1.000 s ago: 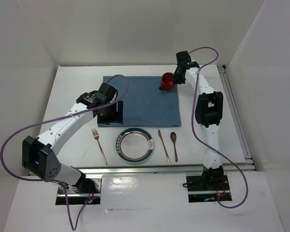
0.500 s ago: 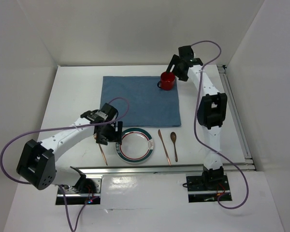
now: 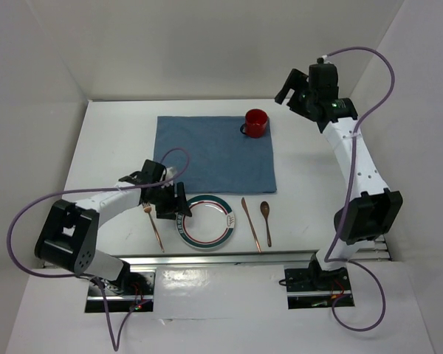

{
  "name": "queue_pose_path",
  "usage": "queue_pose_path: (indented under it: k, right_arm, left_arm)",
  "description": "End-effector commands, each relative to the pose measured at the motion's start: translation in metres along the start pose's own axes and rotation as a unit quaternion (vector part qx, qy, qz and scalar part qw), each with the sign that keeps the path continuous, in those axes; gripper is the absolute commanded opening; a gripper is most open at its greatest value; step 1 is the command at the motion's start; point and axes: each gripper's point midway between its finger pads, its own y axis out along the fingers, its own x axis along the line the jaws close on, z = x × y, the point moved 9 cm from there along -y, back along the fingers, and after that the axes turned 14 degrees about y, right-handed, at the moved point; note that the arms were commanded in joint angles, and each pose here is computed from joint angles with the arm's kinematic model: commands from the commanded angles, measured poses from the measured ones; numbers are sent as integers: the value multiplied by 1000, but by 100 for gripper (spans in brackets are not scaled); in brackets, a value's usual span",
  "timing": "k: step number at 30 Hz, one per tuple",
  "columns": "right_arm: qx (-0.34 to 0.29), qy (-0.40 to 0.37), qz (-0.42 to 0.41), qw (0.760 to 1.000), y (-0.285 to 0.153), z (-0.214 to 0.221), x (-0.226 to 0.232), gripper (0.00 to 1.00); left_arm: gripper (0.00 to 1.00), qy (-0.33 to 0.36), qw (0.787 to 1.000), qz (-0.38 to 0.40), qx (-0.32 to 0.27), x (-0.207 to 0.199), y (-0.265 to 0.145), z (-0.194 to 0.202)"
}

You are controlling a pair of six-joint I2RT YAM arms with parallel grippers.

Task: Set the dinner table for one person

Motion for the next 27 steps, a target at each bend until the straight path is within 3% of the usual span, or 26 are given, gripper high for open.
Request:
queue_pose_path:
  k: [1, 5, 6, 11, 20, 27]
  right_arm:
    - [-20, -8, 20, 1000, -11, -8, -17, 91]
    - [-33, -5, 26, 999, -28, -13, -28, 92]
    - [-38, -2, 23, 999, -34, -17, -31, 92]
    - [-37, -9, 44, 998, -35, -15, -40, 92]
    - [-40, -14, 56, 998, -40, -15, -43, 92]
    - [-35, -12, 57, 998, -39, -14, -47, 92]
  left_arm:
    - [74, 14, 998, 55, -3, -2, 9, -3]
    - [63, -5, 999, 52, 2, 4, 14, 6]
    - [47, -8, 999, 50, 7, 5, 15, 10]
    - [2, -4, 999, 50, 10, -1, 3, 6]
    - [0, 58, 990, 111, -59, -49, -86, -49]
    - [0, 42, 985, 102, -129, -53, -119, -116]
